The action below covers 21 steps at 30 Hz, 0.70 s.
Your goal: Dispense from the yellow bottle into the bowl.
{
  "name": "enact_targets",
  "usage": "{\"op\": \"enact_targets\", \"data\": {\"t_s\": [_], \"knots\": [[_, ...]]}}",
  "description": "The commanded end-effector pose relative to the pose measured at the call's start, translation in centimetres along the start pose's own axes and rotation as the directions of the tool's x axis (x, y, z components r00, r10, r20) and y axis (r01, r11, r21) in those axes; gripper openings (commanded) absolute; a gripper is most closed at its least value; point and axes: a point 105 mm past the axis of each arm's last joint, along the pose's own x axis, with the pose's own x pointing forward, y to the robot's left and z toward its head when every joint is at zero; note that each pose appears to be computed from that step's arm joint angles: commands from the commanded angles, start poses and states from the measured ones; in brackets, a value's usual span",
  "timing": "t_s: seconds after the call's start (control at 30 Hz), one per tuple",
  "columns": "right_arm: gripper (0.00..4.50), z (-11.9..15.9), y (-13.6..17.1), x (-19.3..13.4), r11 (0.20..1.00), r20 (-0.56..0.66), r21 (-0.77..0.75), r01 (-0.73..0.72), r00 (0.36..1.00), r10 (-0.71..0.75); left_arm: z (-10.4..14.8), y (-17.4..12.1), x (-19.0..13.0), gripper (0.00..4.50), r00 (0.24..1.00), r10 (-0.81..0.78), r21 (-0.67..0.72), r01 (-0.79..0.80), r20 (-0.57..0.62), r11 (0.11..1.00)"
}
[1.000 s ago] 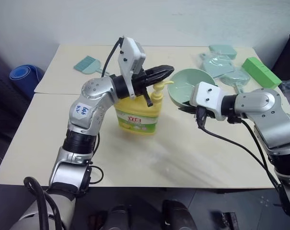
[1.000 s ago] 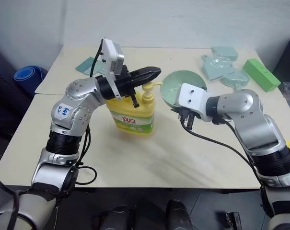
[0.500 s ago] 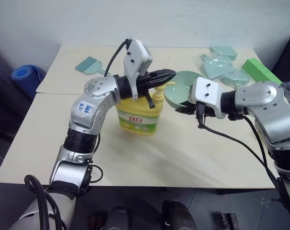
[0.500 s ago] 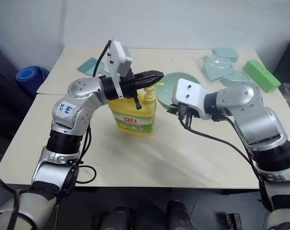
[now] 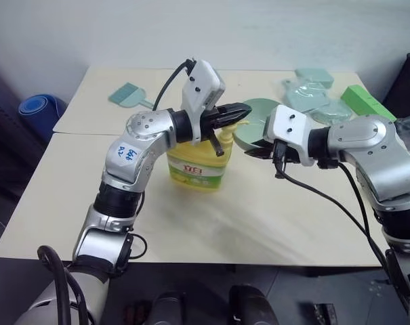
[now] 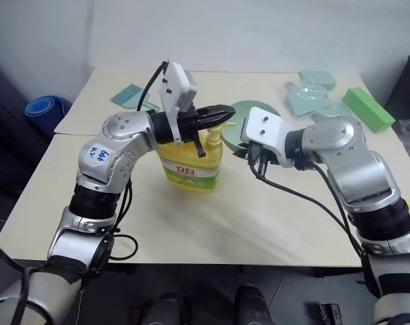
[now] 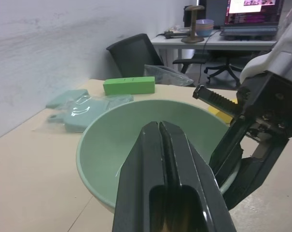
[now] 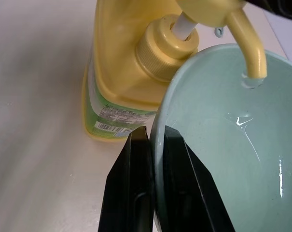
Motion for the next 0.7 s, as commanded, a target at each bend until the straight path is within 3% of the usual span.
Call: {"op": "enact_targets", "data": {"t_s": [0.03,0.27,0.53,0.7], "knots": [[0.0,1.8,-0.7,-0.7,0.998,0.058,-0.047,0.035,0.998,-0.032,-8.9,-1.0,-1.1,0.05,0.96,-0.019,-0.185,-0.035,-0.28,0.982],[0.0,2.0,-0.6,-0.5,0.999,0.072,-0.041,0.031,0.997,-0.028,-10.1,-1.4,-1.4,0.05,0.954,0.019,-0.198,-0.081,-0.298,0.977],[0.0,0.6,-0.9,-0.7,0.998,0.059,-0.001,0.055,0.997,-0.055,-3.2,0.5,-1.0,0.05,0.995,0.099,-0.235,-0.089,0.03,0.968],[0.0,-3.5,-1.0,-1.1,0.989,0.035,0.109,0.1,0.994,-0.105,1.6,0.2,-3.7,0.05,0.958,0.013,-0.166,0.036,0.287,0.986]]}}
